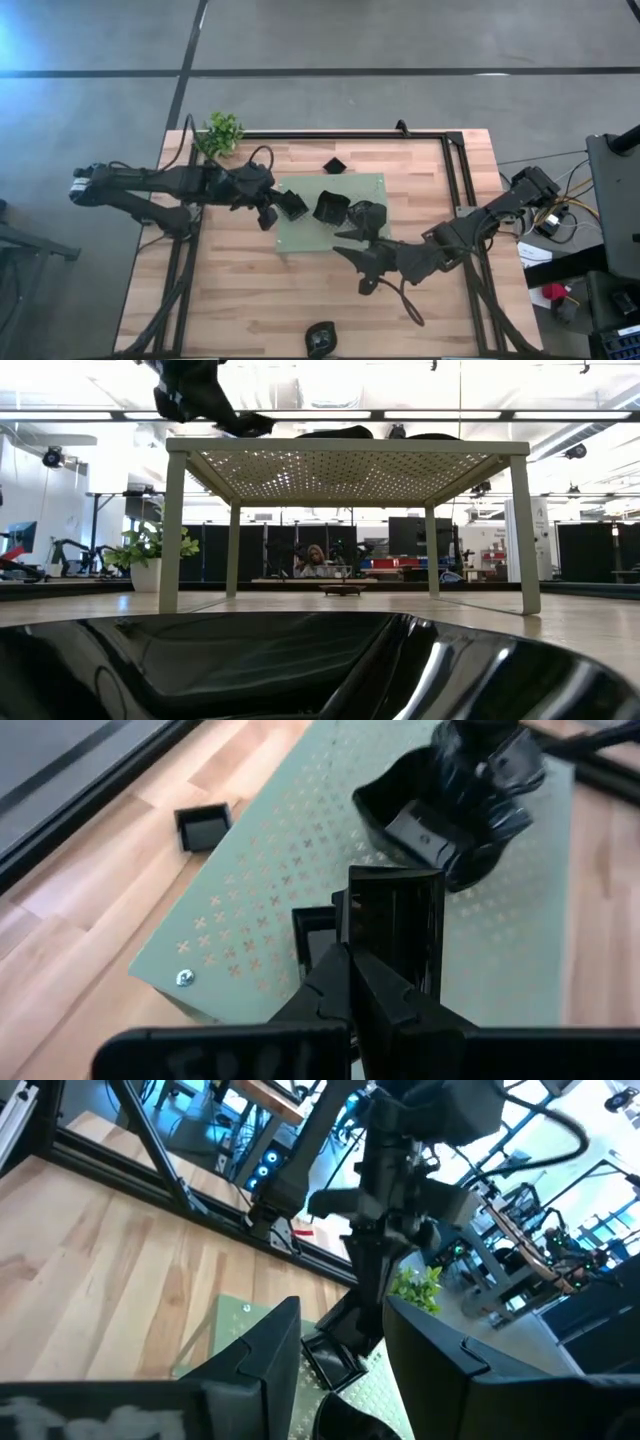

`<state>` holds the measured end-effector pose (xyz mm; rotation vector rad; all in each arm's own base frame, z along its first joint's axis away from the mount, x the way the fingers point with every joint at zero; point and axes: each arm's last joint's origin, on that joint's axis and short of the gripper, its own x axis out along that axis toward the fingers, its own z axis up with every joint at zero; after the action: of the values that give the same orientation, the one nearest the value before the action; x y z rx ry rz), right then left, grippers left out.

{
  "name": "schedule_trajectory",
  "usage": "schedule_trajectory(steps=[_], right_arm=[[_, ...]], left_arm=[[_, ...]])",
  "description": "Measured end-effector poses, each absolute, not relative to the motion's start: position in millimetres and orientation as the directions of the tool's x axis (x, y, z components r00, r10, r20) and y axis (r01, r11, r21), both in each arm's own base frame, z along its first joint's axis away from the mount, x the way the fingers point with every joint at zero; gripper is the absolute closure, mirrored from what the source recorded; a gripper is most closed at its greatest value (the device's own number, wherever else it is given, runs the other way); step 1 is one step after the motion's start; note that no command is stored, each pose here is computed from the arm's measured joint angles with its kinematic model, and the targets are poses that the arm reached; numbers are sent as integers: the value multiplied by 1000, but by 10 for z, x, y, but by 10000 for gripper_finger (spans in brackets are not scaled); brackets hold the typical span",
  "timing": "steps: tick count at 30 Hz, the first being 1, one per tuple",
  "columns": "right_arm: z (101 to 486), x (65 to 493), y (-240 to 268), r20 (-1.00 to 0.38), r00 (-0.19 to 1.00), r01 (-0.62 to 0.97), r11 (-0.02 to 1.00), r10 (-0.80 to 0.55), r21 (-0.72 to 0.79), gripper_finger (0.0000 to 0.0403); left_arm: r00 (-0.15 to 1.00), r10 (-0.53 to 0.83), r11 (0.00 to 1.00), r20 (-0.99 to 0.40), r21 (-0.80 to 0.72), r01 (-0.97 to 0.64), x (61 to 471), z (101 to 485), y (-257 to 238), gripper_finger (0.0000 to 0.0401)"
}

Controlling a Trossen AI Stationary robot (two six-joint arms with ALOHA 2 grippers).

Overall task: Pick & Place Mini shaped plates
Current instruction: Stack the square plate on top of the square plates on the shelf

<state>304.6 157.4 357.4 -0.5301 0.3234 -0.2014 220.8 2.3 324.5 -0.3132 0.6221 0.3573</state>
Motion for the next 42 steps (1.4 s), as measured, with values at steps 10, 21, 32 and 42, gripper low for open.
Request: schedule_trajectory(steps=[10,21,32,42], right_arm=[[3574,3046,1574,-249,930,103,843,-270,-529,259],[3574,3046,1573,-249,930,104,843,-271,-527,268],[3573,3046,1573,-249,930,104,842,-271,-529,262],[3557,3037,1577,-263,926,105,853,-272,-512,262]], left_arm=[[709,250,889,-659,-133,-437,2341,3112,28,401],[708,243,891,-663,-137,-434,2352,3103,26,395],[727,246,893,-641,-141,-426,2356,3200,26,331],[810,198,945,-552,-112,-308,2349,3578,-40,326]])
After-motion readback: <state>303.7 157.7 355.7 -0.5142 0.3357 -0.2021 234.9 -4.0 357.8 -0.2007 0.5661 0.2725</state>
